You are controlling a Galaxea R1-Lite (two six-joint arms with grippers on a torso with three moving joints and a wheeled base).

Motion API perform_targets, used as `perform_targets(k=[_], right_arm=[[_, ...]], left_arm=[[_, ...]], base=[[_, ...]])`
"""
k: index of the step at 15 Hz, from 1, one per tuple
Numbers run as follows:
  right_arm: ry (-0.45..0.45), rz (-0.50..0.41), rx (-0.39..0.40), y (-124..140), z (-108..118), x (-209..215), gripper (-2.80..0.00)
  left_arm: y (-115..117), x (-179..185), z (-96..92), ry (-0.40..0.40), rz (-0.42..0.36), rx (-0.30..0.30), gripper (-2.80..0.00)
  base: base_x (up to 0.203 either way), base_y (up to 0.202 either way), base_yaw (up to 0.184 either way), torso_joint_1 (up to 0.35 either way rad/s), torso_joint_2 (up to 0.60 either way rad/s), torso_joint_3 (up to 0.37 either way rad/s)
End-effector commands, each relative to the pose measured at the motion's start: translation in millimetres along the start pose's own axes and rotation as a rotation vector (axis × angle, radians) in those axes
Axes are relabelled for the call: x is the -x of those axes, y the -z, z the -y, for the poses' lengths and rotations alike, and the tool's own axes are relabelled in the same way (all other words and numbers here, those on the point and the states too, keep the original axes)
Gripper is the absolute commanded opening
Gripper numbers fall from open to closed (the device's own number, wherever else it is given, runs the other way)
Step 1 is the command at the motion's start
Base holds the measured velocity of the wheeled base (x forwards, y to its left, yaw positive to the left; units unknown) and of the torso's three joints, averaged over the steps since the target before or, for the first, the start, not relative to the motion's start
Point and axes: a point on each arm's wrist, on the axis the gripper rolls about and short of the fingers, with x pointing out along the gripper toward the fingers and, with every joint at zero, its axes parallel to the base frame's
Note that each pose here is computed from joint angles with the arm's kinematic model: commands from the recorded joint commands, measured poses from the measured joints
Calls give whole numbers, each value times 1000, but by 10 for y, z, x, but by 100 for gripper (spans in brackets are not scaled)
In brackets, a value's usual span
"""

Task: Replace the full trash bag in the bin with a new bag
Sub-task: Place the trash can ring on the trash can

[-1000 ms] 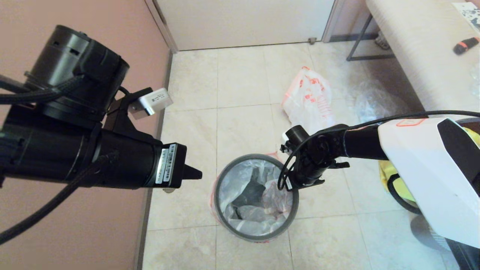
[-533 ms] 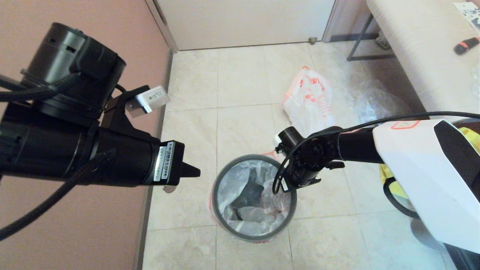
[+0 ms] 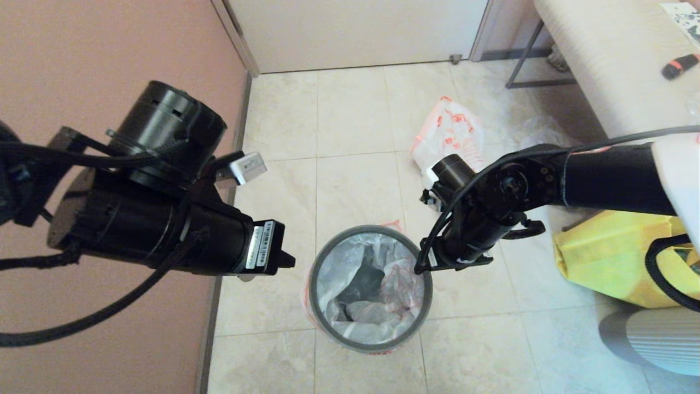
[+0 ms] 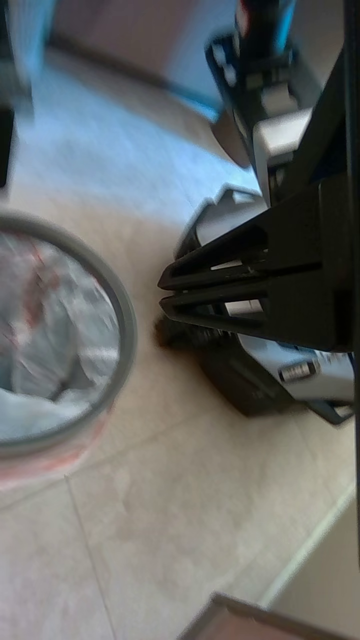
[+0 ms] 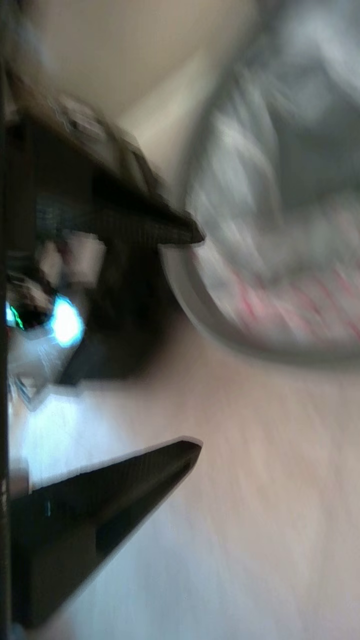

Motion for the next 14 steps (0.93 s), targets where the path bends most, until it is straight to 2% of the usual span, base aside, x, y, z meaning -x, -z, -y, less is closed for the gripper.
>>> perform_targets(k=[1,3,4,6,8,9,11,14], right_arm=[[-142,-8,-35,59,87,165,-280],[-257,43,-57,53,168,-7,-280],[-322,42,-67,57,225,-130,-280],[-401,-5,-89,49,333,-303,-280],[-396,-23,-80,57,358,-465,-280],[-394,-22,-77,54,359,-572,-280],[-392,-8,-78,33,387,-772,-280],[-386,0,-85,24,419,-978,-280]], left_arm=[[17,-303,-75,-14,-58,1,-280],[11,-566,-172,55,-15,8,-280],[6,-755,-257,97,26,8,-280],[21,-1117,-445,125,57,16,-280],[59,-1400,-644,123,43,44,-280],[70,-1513,-786,154,36,59,-280],[124,-1696,-1020,234,21,52,-280],[181,-1906,-1160,241,21,55,-280]], base=[[0,0,0,0,0,0],[0,0,0,0,0,0],[0,0,0,0,0,0],[0,0,0,0,0,0],[0,0,0,0,0,0],[0,0,0,0,0,0],[0,0,0,0,0,0],[0,0,0,0,0,0]])
